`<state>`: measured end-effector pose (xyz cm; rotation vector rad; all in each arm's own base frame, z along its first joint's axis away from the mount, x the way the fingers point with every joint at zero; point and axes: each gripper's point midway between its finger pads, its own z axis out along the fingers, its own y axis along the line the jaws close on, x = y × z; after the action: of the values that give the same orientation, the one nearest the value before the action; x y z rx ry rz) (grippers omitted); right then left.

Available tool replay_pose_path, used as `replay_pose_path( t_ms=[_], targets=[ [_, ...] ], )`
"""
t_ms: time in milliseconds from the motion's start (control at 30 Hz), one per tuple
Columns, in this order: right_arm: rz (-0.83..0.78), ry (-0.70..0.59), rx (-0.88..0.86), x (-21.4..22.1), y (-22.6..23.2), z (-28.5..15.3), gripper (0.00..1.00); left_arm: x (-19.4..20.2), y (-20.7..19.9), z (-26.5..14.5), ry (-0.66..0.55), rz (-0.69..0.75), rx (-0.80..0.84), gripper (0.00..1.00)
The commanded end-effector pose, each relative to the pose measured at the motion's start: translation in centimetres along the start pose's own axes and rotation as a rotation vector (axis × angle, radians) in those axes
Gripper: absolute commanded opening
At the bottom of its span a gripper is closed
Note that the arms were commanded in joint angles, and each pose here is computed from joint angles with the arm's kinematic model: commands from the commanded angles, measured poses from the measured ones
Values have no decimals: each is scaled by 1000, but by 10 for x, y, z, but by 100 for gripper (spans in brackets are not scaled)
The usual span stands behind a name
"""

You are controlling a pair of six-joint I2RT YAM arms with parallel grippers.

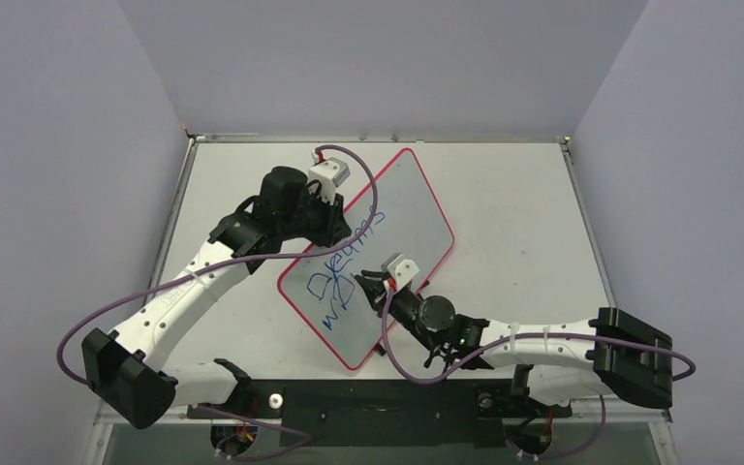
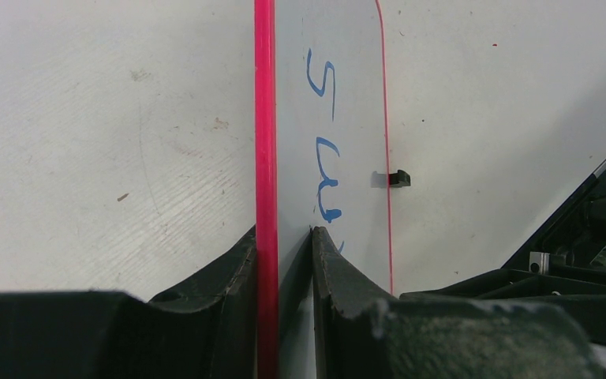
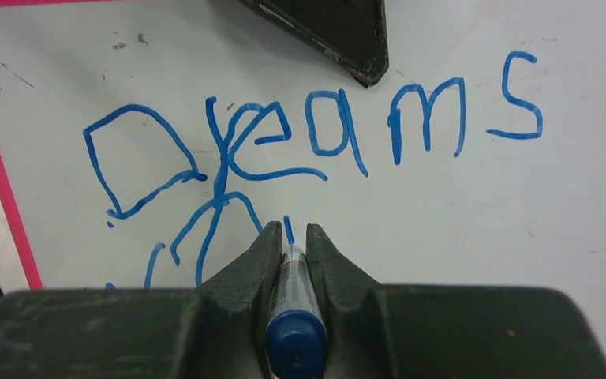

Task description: Write a sentence on the whiteboard

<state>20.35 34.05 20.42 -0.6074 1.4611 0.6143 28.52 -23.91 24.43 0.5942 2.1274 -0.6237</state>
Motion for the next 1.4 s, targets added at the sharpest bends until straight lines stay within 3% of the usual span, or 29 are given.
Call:
replay_pose_path(
  t_ms=[0, 367, 767, 1367],
  targets=[
    [32, 14, 0, 9, -4, -9, 0, -38, 17, -11, -153, 116, -95, 0],
    [54, 22, -18, 12, 1, -12, 0, -38, 17, -11, -153, 116, -96, 0],
    [15, -39, -13, -21, 4, 7, 0, -37, 17, -10, -148, 115, -95, 0],
    [-2, -54, 54, -34, -21, 15, 0, -37, 17, -10, -150, 116, -95, 0]
  ],
)
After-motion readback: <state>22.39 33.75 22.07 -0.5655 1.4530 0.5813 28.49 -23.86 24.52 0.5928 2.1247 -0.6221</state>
